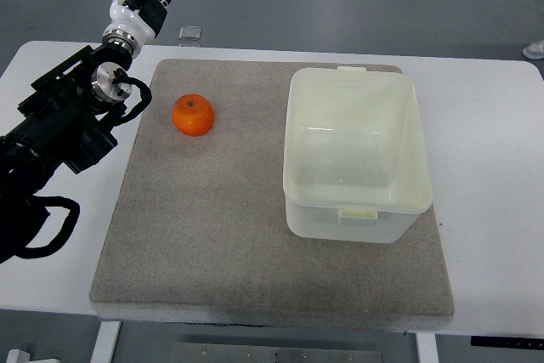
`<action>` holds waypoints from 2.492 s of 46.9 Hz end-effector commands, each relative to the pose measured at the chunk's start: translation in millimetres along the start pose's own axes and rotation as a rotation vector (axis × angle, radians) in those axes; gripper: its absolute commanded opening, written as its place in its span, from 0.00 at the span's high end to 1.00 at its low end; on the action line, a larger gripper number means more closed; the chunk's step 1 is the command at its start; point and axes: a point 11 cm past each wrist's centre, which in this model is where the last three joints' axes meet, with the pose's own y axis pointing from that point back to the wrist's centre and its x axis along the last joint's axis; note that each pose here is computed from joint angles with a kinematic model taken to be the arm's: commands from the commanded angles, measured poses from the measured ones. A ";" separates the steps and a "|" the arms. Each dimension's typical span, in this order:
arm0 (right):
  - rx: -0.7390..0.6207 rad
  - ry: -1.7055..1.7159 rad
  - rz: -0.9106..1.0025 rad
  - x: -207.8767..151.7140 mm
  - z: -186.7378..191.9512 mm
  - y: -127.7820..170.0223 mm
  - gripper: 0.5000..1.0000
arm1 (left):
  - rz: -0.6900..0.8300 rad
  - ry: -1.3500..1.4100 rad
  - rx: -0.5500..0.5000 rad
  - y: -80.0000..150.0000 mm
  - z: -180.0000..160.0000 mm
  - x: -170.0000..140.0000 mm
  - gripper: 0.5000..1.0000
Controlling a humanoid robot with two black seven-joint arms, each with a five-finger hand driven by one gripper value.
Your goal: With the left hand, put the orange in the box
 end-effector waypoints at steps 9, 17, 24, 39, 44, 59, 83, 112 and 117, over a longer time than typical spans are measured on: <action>0.000 0.000 0.000 -0.1 0.0 0.0 0.11 | 0.004 -0.003 0.001 0.3 -0.6 0.7 0.06; 0.000 0.000 0.000 -0.1 0.0 0.0 0.11 | 0.002 -0.003 0.002 0.0 -0.8 -0.5 0.06; 0.000 0.000 0.001 0.5 0.0 -0.1 0.11 | 0.002 -0.003 0.002 0.0 -0.8 -0.5 0.06; 0.000 0.000 0.000 -0.1 0.0 0.0 0.11 | 0.000 -0.011 0.004 0.1 -0.3 0.1 0.06; 0.000 0.000 0.000 -0.1 0.0 0.0 0.11 | 0.005 -0.017 0.005 0.1 -0.6 0.6 0.06; 0.000 0.000 0.000 -0.1 0.0 0.0 0.11 | 0.024 -0.039 0.011 -0.4 -1.6 0.3 0.07; 0.000 0.000 0.000 -0.1 0.0 0.0 0.11 | -0.132 -0.280 0.070 -4.2 -0.2 -34.9 0.06; 0.000 0.000 0.000 -0.1 0.0 0.0 0.11 | -0.432 -0.772 0.189 9.7 7.4 -75.9 0.06; 0.000 0.000 0.000 -0.1 0.0 0.0 0.11 | -0.512 -0.934 0.219 20.3 4.8 -73.1 0.07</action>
